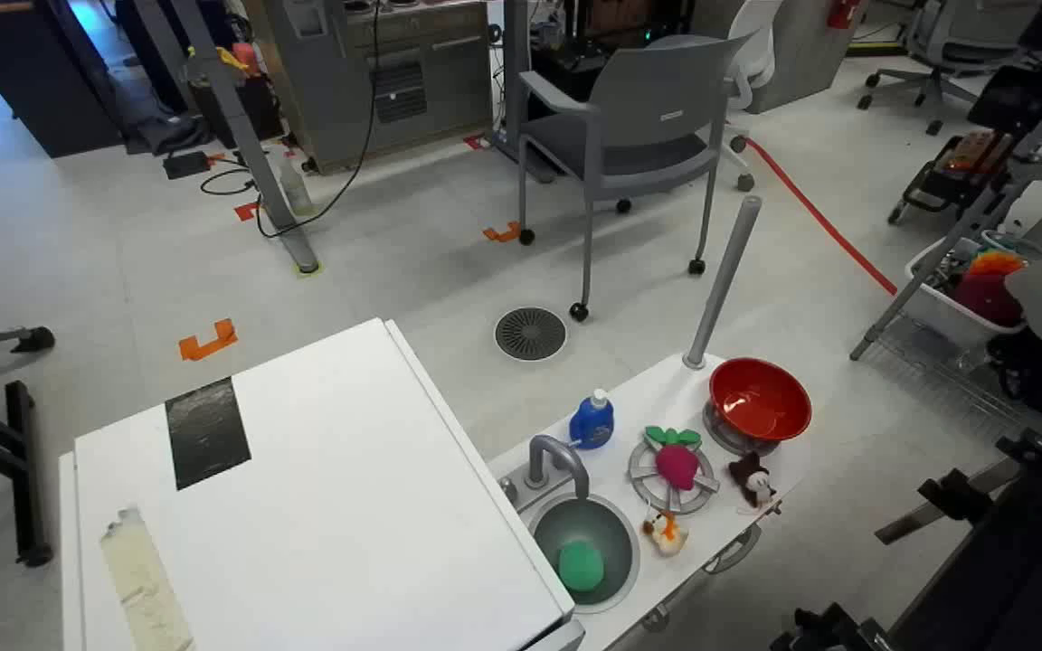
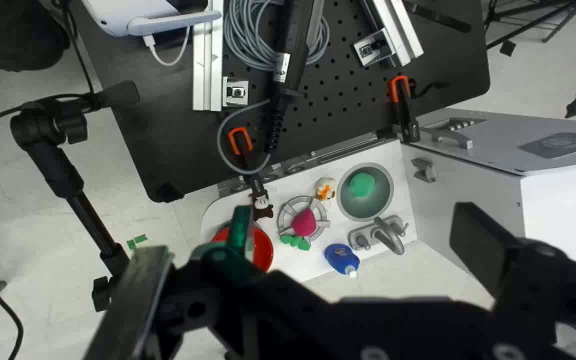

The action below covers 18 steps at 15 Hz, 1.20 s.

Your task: Move the blue bottle to the right

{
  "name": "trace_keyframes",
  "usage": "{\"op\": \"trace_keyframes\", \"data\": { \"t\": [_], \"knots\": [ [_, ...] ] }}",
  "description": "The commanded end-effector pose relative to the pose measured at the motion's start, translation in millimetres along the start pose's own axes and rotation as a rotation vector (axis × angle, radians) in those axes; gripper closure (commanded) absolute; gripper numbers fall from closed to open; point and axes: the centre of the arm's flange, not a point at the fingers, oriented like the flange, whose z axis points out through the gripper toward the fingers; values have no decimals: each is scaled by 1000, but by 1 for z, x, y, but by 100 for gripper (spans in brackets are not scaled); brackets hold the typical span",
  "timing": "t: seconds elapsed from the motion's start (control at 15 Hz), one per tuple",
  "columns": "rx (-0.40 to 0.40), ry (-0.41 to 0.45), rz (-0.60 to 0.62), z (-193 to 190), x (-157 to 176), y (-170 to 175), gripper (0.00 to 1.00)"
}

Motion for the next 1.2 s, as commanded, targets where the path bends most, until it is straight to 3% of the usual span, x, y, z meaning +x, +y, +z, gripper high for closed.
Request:
{"op": "trace_keyframes", "data": {
  "t": [0.0, 0.47, 0.8, 0.93, 1.13],
  "knots": [
    [0, 2, 0, -1, 0, 0, 0],
    [0, 3, 0, -2, 0, 0, 0],
    [-97, -49, 77, 43, 92, -39, 0],
    [-175, -71, 87, 77, 122, -58, 0],
    [-184, -110, 59, 142, 167, -90, 0]
  ]
}}
